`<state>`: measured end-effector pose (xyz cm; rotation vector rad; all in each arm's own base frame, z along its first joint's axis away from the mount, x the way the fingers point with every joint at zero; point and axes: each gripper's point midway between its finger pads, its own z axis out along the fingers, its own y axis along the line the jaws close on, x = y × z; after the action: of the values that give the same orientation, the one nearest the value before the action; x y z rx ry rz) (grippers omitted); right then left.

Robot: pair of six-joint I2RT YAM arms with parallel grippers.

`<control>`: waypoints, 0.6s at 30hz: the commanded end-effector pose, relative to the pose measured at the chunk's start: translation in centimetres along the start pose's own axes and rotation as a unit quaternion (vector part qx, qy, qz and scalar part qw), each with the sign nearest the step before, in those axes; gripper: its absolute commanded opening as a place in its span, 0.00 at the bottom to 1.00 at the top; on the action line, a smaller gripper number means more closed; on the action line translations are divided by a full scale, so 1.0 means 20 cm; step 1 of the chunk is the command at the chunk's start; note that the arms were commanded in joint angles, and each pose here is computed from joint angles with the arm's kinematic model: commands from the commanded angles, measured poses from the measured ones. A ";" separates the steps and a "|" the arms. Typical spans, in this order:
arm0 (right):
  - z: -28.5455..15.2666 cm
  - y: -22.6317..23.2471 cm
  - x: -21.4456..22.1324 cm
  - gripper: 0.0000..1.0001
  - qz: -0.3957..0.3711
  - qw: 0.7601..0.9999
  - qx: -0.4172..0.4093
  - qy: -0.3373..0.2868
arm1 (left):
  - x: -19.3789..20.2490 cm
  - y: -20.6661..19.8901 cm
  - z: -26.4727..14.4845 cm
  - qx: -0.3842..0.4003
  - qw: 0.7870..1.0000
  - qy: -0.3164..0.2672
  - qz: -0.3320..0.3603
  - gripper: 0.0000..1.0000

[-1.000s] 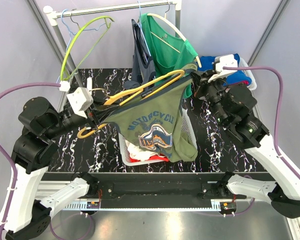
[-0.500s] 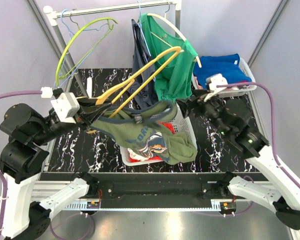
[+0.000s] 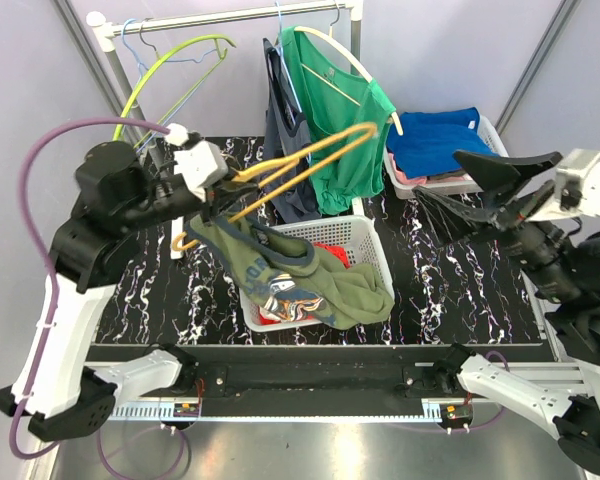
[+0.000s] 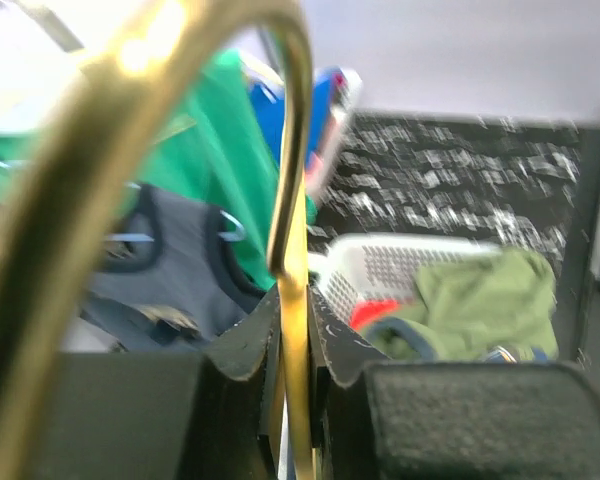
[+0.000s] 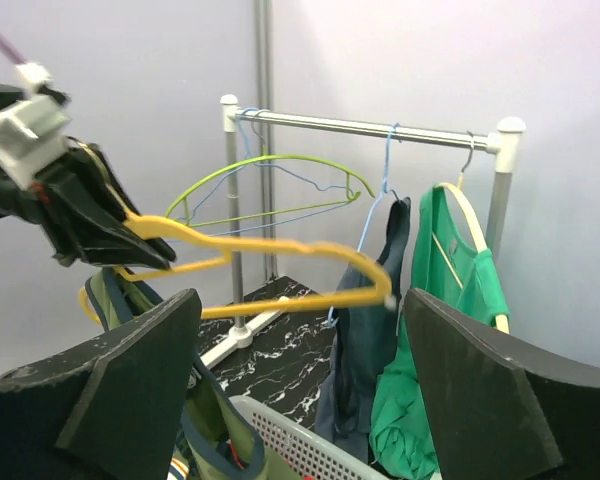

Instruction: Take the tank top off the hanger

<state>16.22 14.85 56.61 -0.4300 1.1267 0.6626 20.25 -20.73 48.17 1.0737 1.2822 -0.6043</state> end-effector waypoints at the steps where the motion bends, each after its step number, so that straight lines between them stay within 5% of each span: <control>1: -0.03 0.07 0.03 0.91 -0.041 0.998 -0.051 0.019 | -0.03 -0.13 -0.05 0.072 0.996 -0.011 0.047 0.15; 7: 0.04 0.18 0.17 0.98 -0.065 0.985 -0.131 0.087 | 0.07 -0.34 -0.09 0.181 0.983 0.012 0.018 0.00; 18: 0.08 0.39 0.46 0.94 -0.006 0.947 -0.255 0.194 | 0.02 -0.45 -0.16 0.228 0.973 -0.018 0.021 0.00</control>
<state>16.90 23.85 48.72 -0.9530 1.3333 0.8025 13.31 -21.78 42.79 1.4251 1.2690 -0.8939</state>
